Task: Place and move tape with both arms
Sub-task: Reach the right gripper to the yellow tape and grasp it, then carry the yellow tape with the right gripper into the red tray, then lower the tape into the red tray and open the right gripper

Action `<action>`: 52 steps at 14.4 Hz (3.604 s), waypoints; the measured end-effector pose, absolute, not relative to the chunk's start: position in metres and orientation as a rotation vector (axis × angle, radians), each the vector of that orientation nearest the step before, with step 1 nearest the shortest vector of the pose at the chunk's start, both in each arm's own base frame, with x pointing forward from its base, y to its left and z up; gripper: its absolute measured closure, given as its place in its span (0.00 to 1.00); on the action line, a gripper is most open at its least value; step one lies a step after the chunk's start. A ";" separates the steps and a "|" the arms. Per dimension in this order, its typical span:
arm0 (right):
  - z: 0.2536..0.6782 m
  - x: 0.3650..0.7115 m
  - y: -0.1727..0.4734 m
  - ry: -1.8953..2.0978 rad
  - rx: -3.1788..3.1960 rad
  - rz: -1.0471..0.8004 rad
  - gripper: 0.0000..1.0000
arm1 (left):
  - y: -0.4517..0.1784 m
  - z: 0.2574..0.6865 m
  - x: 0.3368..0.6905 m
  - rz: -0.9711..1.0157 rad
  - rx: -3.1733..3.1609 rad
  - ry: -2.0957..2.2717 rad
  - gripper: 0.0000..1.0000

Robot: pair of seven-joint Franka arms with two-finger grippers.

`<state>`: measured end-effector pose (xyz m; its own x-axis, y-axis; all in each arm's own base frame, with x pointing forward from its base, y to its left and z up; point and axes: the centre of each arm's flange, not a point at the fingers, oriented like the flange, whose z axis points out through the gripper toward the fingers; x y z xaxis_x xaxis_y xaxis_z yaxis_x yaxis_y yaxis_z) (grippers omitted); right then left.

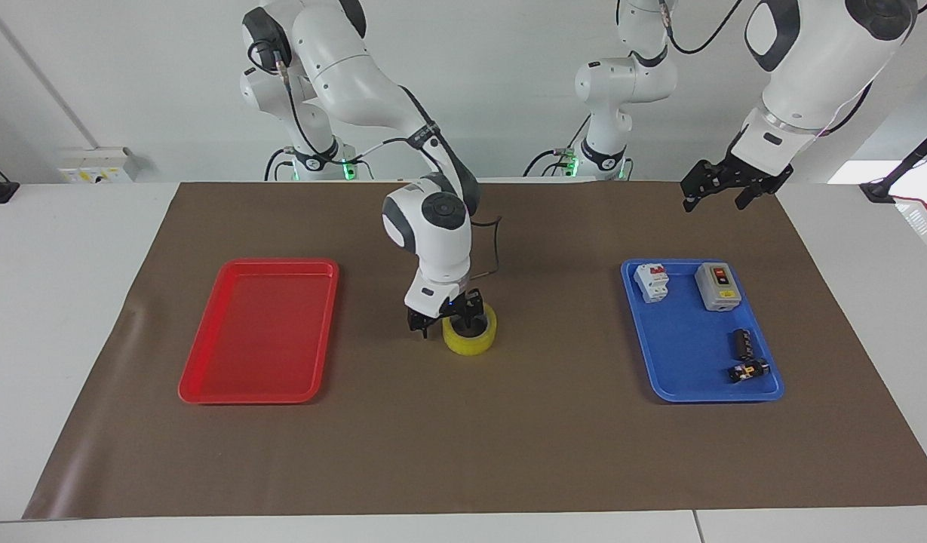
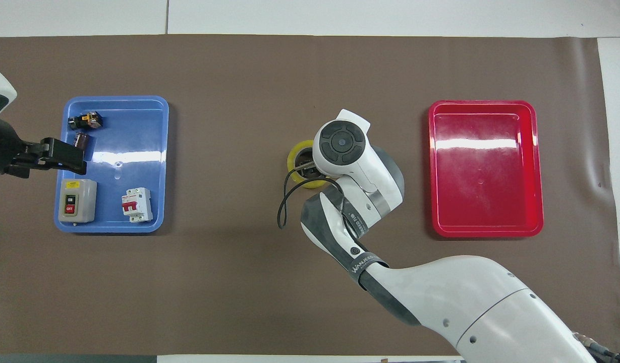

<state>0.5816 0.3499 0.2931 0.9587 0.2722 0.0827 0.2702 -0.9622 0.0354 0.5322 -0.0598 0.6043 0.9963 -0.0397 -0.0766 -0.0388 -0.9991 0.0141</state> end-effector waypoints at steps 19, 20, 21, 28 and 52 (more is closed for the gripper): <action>0.408 0.634 0.009 0.673 2.985 -0.106 0.78 | -0.070 0.600 0.522 -0.125 3.128 -0.095 0.00; 0.388 0.628 -0.012 0.697 2.982 -0.076 0.78 | -0.072 0.600 0.521 -0.126 3.128 -0.102 0.00; 0.368 0.621 -0.027 0.723 2.977 -0.049 0.78 | -0.073 0.600 0.521 -0.127 3.129 -0.104 0.00; 0.324 0.582 -0.049 0.760 2.967 0.022 0.78 | -0.071 0.612 0.523 -0.086 3.127 -0.097 0.00; 0.464 0.602 -0.019 0.274 3.037 0.005 0.00 | -0.068 0.615 0.522 -0.090 3.127 -0.090 0.00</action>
